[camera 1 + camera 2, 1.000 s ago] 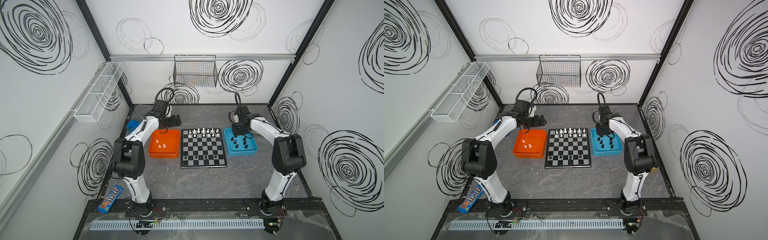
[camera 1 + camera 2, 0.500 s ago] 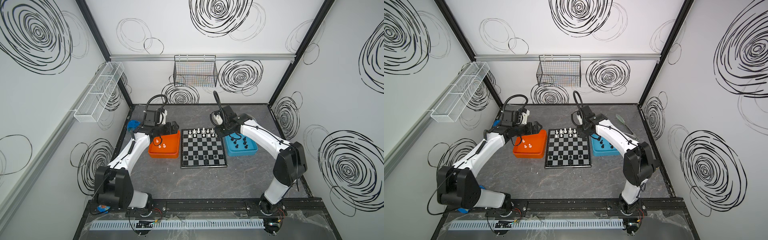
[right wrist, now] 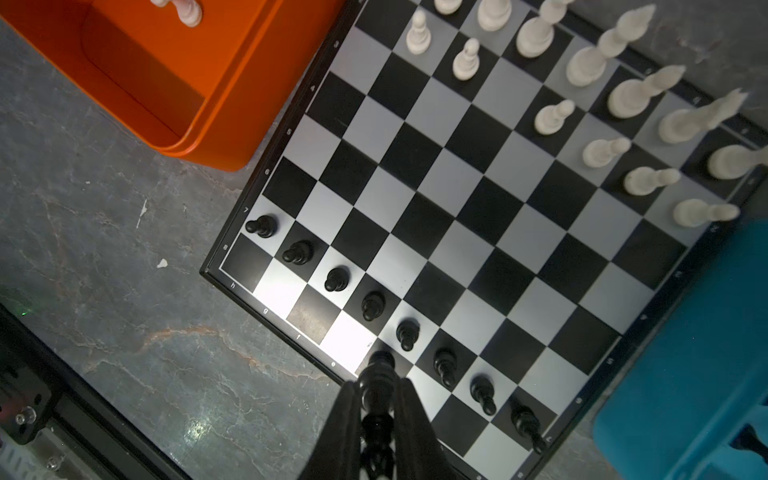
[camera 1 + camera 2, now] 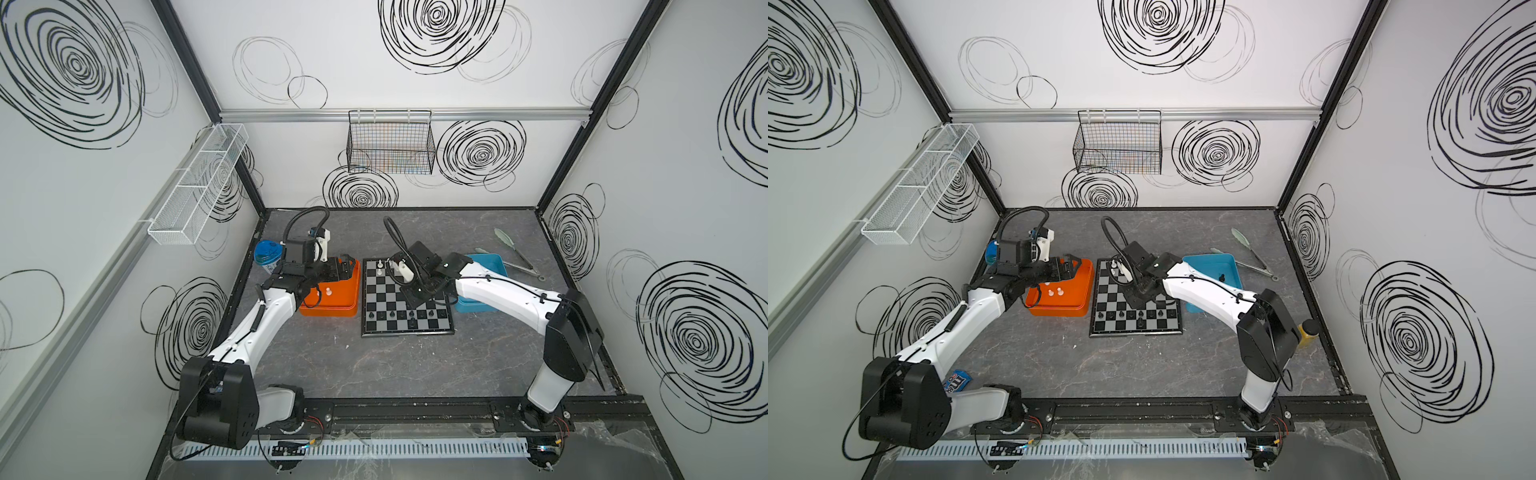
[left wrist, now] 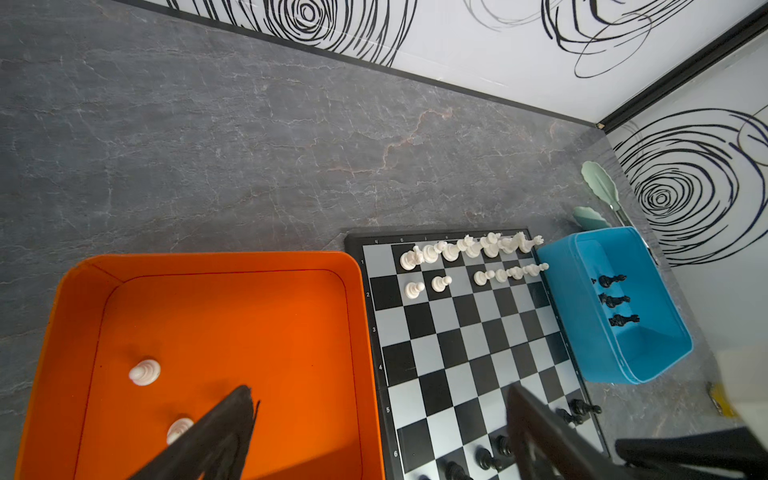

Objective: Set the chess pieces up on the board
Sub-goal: 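Lift the black piece with the right gripper and carry it over the board, then lower the black piece onto an empty square in the board's nearest row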

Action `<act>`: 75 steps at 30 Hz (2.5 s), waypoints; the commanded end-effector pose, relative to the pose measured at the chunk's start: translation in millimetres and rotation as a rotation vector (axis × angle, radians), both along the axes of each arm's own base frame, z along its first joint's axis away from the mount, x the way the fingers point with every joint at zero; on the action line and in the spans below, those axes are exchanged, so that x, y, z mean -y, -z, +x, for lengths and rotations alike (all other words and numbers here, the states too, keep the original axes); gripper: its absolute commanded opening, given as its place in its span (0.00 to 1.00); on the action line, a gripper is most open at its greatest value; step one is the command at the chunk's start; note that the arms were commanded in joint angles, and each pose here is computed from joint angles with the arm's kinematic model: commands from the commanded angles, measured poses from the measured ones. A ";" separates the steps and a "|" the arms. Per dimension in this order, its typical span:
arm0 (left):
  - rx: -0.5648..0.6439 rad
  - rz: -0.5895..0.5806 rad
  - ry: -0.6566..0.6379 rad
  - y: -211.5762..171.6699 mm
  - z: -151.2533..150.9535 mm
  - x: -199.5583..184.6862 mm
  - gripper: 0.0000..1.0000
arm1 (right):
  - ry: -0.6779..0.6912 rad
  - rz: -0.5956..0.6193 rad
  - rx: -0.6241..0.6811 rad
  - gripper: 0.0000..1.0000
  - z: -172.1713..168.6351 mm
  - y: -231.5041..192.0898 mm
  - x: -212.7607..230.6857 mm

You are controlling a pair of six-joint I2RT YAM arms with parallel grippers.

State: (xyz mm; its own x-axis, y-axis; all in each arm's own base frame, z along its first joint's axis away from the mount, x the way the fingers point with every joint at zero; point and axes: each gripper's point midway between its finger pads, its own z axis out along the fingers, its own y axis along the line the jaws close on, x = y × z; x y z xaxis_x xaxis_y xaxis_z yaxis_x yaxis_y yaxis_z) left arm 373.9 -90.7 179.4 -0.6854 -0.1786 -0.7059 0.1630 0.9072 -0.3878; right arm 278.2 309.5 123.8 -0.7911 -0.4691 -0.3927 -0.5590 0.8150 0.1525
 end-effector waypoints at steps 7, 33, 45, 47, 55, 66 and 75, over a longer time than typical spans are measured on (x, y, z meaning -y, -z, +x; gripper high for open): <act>0.062 -0.015 -0.017 -13.6 8.0 -5.9 0.97 | -0.008 0.031 -0.015 0.18 -21.6 14.2 -19.4; 0.031 -0.038 -0.018 -5.5 10.5 -7.1 0.97 | -0.006 -0.020 -0.046 0.19 -30.2 56.8 -15.8; 0.024 -0.042 -0.014 -3.5 10.8 -6.1 0.97 | -0.004 -0.028 -0.043 0.20 -26.6 64.6 -17.4; 0.023 -0.043 -0.015 -3.3 10.9 -6.0 0.97 | -0.006 -0.029 -0.041 0.21 -26.6 65.2 -18.1; 0.021 -0.043 -0.015 -2.5 10.9 -6.1 0.97 | -0.006 -0.037 -0.043 0.21 -24.8 69.4 -18.2; 0.018 -0.043 -0.016 -1.8 11.4 -6.1 0.97 | -0.009 -0.032 -0.045 0.22 -24.0 70.1 -20.8; 0.016 -0.042 -0.016 -1.1 11.8 -6.3 0.97 | -0.013 -0.025 -0.046 0.22 -22.7 69.5 -23.3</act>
